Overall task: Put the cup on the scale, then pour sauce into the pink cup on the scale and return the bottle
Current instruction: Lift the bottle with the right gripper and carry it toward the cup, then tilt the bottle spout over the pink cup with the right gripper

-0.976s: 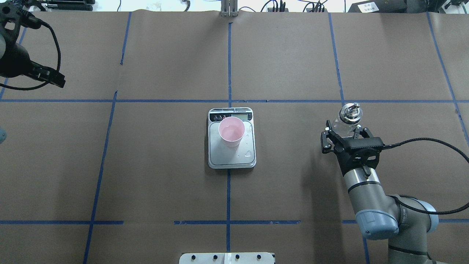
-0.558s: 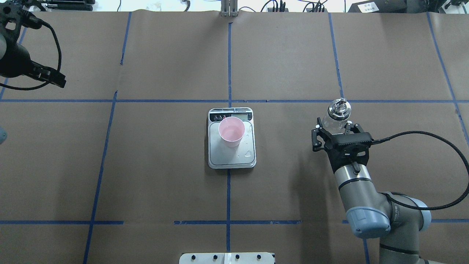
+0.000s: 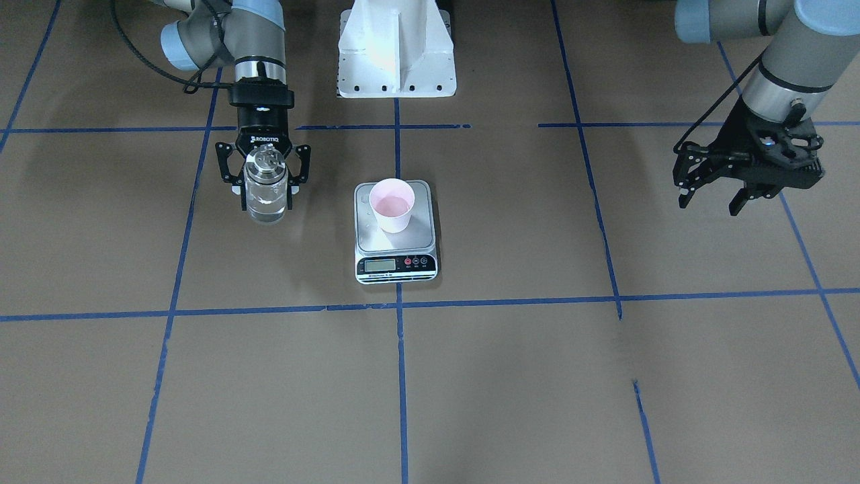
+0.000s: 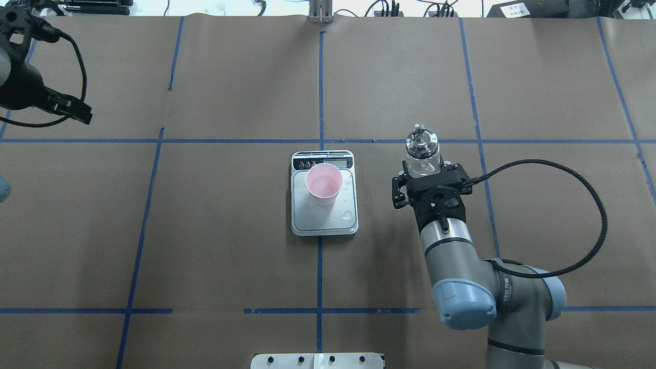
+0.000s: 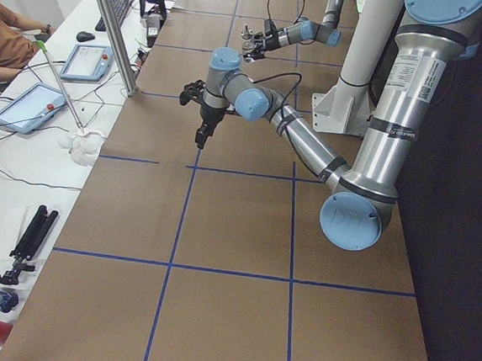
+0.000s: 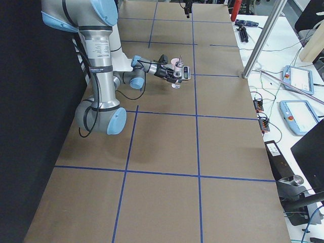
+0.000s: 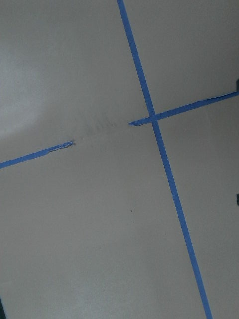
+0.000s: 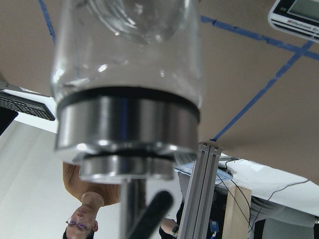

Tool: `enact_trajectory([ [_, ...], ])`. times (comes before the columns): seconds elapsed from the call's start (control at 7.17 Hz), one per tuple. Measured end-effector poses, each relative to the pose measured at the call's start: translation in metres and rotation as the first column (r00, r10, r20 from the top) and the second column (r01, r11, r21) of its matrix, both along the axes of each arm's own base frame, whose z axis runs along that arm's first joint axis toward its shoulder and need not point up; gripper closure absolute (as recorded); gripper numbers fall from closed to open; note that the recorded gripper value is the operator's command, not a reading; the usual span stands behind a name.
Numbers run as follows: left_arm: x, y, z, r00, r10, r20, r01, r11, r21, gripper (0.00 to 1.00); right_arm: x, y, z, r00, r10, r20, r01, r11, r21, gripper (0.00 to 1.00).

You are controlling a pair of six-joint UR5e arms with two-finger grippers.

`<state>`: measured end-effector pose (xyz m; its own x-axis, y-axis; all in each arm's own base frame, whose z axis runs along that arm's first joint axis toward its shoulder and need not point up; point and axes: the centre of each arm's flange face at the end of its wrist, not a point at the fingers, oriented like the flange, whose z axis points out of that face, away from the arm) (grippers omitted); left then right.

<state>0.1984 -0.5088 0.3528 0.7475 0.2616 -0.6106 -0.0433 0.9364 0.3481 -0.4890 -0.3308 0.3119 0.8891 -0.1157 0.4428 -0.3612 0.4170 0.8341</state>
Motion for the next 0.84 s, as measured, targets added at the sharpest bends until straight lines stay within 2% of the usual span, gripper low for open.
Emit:
enact_trajectory([
  [0.14, 0.001, 0.000, 0.003, 1.000, 0.001, 0.003, -0.001, 1.000, -0.005, 0.25, -0.014, -0.004, -0.015, 0.997, -0.010, -0.080, 0.008, 1.000, -0.020, 1.00],
  [0.28, 0.002, -0.001, 0.005, 1.000, 0.002, 0.005, -0.002, 1.000, -0.009, 0.25, -0.024, -0.009, -0.029, 0.984, -0.018, -0.179, 0.013, 0.999, -0.033, 1.00],
  [0.42, 0.002, -0.002, 0.007, 1.000, 0.002, 0.007, -0.002, 1.000, -0.012, 0.25, -0.029, -0.014, -0.039, 0.959, -0.031, -0.283, 0.023, 0.999, -0.031, 1.00],
  [0.56, 0.003, -0.002, 0.008, 1.000, 0.003, 0.008, -0.003, 1.000, -0.013, 0.25, -0.031, -0.016, -0.039, 0.924, -0.043, -0.379, 0.036, 0.999, -0.026, 1.00],
  [0.84, 0.002, -0.002, 0.007, 1.000, 0.004, 0.006, -0.003, 1.000, -0.012, 0.25, -0.035, -0.018, -0.029, 0.823, -0.071, -0.564, 0.061, 0.997, -0.036, 1.00],
])
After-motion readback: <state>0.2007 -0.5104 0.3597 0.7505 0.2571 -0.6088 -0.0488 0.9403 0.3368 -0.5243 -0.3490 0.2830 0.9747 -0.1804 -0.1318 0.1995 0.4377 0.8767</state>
